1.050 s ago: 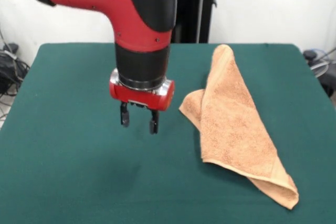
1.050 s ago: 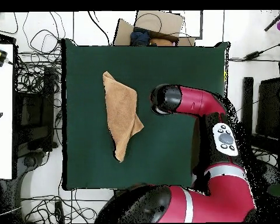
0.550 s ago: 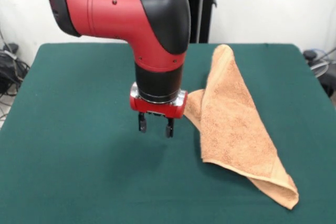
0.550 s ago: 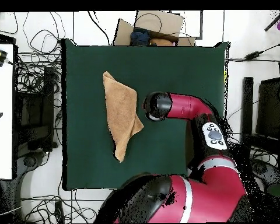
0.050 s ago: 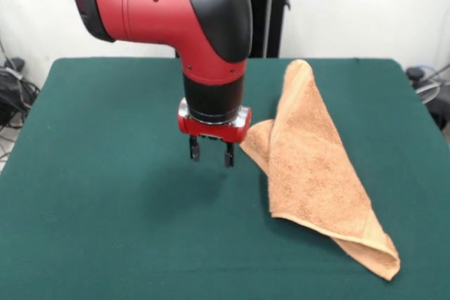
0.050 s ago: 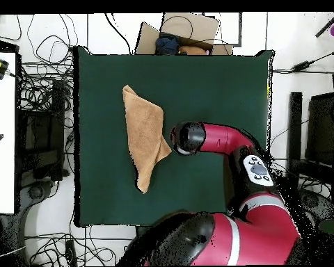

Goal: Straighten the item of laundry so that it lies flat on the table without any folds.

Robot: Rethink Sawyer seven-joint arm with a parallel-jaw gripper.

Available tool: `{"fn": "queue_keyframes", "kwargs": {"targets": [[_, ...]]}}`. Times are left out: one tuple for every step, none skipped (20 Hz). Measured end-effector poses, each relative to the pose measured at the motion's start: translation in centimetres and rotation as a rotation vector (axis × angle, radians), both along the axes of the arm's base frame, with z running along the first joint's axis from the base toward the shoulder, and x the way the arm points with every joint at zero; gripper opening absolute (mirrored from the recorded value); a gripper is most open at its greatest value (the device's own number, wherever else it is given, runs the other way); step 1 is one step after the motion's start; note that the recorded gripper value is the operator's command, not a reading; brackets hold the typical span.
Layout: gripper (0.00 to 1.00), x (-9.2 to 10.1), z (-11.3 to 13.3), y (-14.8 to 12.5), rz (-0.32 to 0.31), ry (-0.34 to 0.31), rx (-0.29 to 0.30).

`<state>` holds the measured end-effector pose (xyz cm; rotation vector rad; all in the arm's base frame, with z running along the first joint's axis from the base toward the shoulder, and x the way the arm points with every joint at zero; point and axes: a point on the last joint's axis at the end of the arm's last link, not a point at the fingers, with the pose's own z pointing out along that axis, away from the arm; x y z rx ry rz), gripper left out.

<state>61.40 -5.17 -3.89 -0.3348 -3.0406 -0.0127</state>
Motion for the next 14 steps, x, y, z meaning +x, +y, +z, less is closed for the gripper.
{"fn": "queue_keyframes", "kwargs": {"targets": [[1.00, -0.5, 0.0, -0.2, -0.005, 0.008, 0.003], [1.00, -0.9, 0.1, -0.2, -0.007, 0.014, 0.005], [1.00, -1.0, 0.1, -0.2, -0.006, 0.017, 0.006], [1.00, -1.2, 0.1, -0.1, -0.006, 0.019, 0.007], [1.00, -1.5, 0.1, 0.1, -0.004, 0.020, 0.009], [1.00, -1.7, 0.0, 0.2, -0.002, 0.019, 0.010], [1.00, -1.8, -0.1, 0.2, 0.001, 0.016, 0.009], [1.00, -1.9, -0.2, 0.3, 0.004, 0.013, 0.009], [1.00, -2.0, -0.3, 0.4, 0.007, 0.010, 0.008], [1.00, -2.2, -0.4, 0.6, 0.013, 0.001, 0.007], [1.00, -2.4, -0.6, 0.7, 0.020, -0.008, 0.007], [1.00, -2.6, -0.7, 0.9, 0.026, -0.017, 0.006], [1.00, -2.8, -0.8, 1.3, 0.030, -0.023, 0.007], [1.00, -3.0, -0.8, 1.6, 0.034, -0.030, 0.009]]}}
